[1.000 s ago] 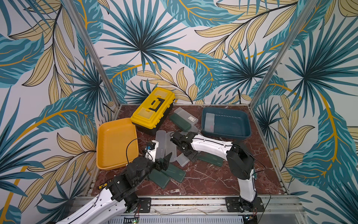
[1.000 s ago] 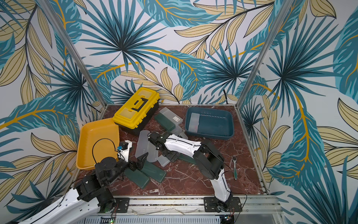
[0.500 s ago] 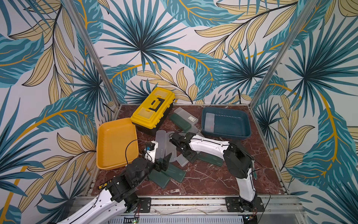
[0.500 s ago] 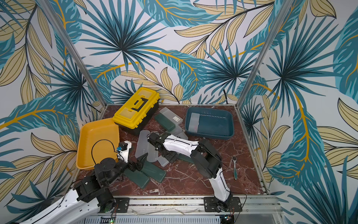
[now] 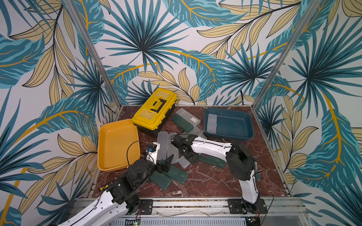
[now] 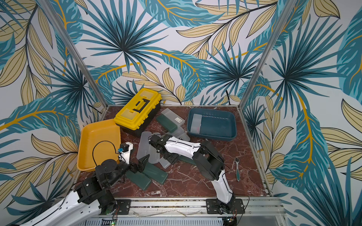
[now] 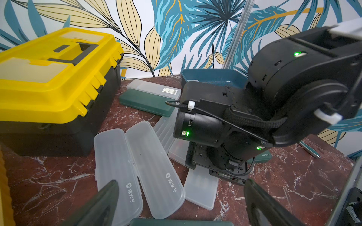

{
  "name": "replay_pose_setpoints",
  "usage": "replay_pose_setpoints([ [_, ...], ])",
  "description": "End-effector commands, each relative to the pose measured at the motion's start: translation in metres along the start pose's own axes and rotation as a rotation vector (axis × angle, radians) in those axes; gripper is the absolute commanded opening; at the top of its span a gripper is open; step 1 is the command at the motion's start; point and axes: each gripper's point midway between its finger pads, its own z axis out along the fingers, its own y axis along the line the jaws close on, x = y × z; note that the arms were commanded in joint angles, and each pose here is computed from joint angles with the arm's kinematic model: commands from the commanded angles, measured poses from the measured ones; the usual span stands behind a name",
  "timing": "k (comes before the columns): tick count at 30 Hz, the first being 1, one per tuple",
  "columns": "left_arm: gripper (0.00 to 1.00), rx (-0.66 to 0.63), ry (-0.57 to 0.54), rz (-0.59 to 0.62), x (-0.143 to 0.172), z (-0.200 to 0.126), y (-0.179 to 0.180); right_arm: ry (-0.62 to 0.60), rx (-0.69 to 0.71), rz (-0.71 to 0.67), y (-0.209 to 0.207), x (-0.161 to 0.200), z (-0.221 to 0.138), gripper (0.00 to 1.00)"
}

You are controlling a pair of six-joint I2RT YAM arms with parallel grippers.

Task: Place the pencil cases by color into the storage box
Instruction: Pick up the pencil case from the center of the board.

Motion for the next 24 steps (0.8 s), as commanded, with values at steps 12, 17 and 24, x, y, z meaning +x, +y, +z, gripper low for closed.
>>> replay_pose_setpoints([
  [12, 0.99, -0.010, 0.029, 0.015, 0.011, 0.006, 0.002, -0.187, -0.026, -0.277, -0.027, -0.045, -0.044, 0.70],
  [17, 0.99, -0.011, 0.048, 0.017, 0.013, 0.010, 0.000, -0.197, -0.055, -0.429, -0.034, -0.049, -0.048, 0.71],
  [24, 0.99, -0.008, 0.060, 0.017, 0.015, 0.014, -0.001, -0.159, -0.046, -0.568, -0.060, -0.053, -0.032, 0.71],
])
